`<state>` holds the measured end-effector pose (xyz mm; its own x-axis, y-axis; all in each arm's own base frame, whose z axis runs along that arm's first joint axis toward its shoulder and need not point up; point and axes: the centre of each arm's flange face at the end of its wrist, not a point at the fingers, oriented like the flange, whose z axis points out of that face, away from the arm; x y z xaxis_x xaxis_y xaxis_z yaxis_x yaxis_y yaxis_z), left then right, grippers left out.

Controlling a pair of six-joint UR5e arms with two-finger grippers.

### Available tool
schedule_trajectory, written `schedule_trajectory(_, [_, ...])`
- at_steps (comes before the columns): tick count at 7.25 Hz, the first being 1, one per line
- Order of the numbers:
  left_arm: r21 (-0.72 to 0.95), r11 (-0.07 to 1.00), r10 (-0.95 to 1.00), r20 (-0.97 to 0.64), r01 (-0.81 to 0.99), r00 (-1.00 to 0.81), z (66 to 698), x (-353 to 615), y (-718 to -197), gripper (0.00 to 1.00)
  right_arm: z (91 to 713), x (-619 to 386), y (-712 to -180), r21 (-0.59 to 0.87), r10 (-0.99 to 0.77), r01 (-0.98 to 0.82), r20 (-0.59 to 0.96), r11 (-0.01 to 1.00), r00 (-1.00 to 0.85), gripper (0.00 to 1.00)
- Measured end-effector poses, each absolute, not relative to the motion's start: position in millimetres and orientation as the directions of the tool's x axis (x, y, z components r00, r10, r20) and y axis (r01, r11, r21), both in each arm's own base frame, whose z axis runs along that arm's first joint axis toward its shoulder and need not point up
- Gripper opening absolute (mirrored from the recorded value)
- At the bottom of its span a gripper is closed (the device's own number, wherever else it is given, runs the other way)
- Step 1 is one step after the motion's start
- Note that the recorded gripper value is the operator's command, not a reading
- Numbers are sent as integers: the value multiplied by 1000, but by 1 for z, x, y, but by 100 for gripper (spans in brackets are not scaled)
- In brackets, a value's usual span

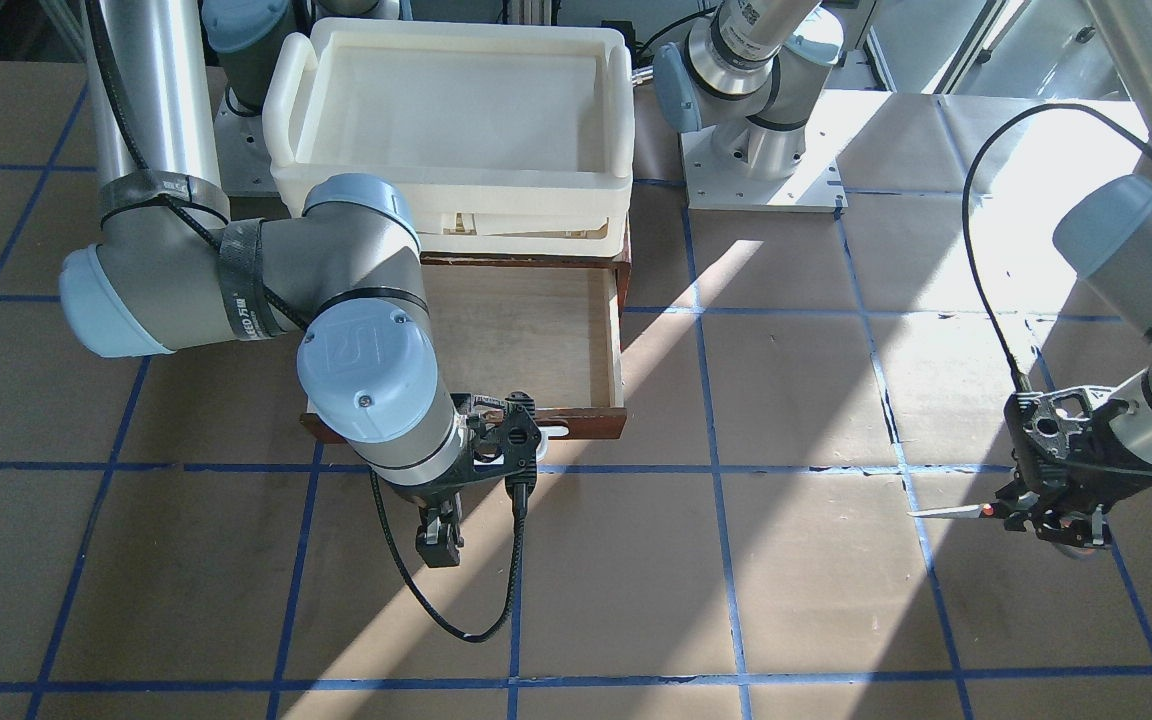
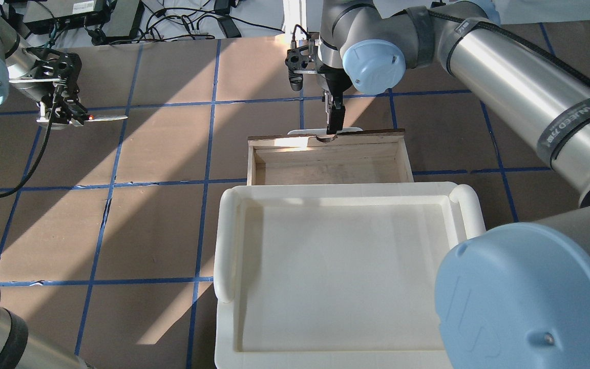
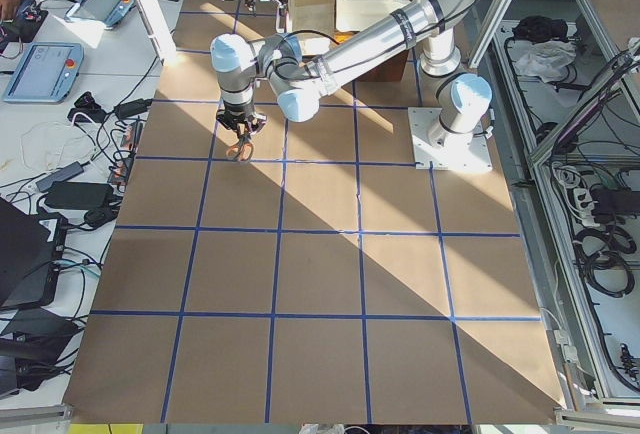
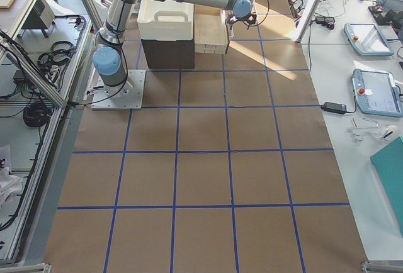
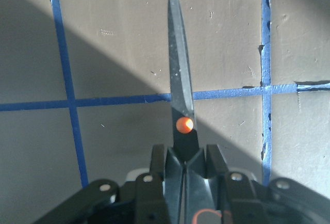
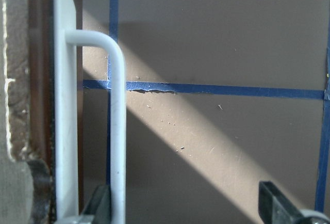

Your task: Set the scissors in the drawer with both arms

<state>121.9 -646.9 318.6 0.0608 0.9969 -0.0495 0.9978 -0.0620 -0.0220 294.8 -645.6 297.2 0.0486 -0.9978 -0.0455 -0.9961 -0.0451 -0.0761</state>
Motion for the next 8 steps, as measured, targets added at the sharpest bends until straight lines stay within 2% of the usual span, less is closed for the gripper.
schedule_trajectory(3, [-21,-64,997,-47,998,63,318,121,-647,0,315,294,-640,-101,-999,-995,-38,-26,30,100])
schedule_trajectory(6, [-20,-61,997,-44,998,60,318,118,-647,0,380,267,-613,-110,-998,-994,-70,16,-8,100])
schedule_trajectory(8, [-20,-55,998,-35,998,55,326,87,-648,0,440,201,-578,-75,-971,-981,-170,181,-166,100])
